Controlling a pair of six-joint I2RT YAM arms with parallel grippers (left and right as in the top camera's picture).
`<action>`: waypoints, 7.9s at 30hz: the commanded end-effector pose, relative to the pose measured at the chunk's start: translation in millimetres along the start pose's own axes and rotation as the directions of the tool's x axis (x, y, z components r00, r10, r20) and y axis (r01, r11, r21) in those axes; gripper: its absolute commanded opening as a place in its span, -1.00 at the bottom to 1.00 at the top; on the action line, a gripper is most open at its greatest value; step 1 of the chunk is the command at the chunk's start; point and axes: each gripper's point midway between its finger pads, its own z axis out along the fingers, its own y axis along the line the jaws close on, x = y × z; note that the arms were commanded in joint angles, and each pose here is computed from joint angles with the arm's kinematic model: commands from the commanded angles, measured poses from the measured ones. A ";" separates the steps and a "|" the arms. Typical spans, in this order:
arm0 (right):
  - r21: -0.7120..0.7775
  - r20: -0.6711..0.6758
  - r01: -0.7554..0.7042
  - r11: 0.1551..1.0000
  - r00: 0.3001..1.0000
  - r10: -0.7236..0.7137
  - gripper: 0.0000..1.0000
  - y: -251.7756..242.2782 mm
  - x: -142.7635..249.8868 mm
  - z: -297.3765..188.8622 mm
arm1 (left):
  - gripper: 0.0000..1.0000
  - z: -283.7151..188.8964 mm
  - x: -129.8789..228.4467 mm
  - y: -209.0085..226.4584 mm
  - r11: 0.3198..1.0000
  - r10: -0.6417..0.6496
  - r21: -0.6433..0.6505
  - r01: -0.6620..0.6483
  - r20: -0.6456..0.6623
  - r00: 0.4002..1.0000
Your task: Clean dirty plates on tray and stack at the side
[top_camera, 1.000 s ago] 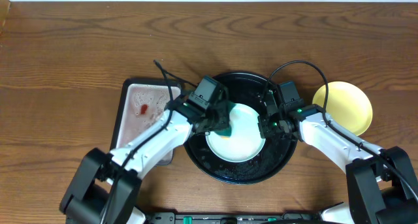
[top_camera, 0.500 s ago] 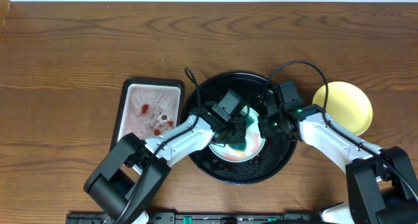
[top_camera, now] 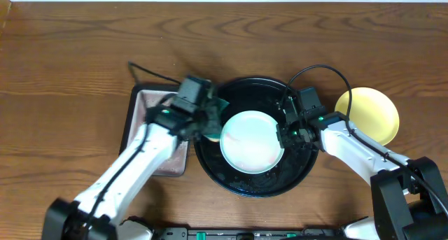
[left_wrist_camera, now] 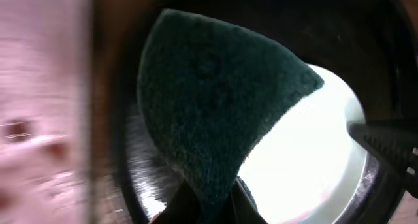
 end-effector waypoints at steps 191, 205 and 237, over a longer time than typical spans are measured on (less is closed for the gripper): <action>-0.072 0.635 -0.985 0.158 0.077 0.769 -0.96 -254.8 67.6 -136.9 | 0.61 -22.6 18.9 125.8 0.964 -0.153 -0.233 0.126 -0.100 0.983; -0.219 0.582 -0.608 0.763 0.546 0.602 0.32 -186.3 -21.9 -139.4 | 0.61 -22.6 18.8 125.8 0.964 -0.153 -0.233 0.126 -0.099 0.983; 0.114 0.566 -0.026 0.993 0.823 -0.044 0.99 -18.4 23.7 -199.5 | 0.61 -151.0 67.6 107.4 0.986 -0.026 -0.137 0.098 0.455 0.890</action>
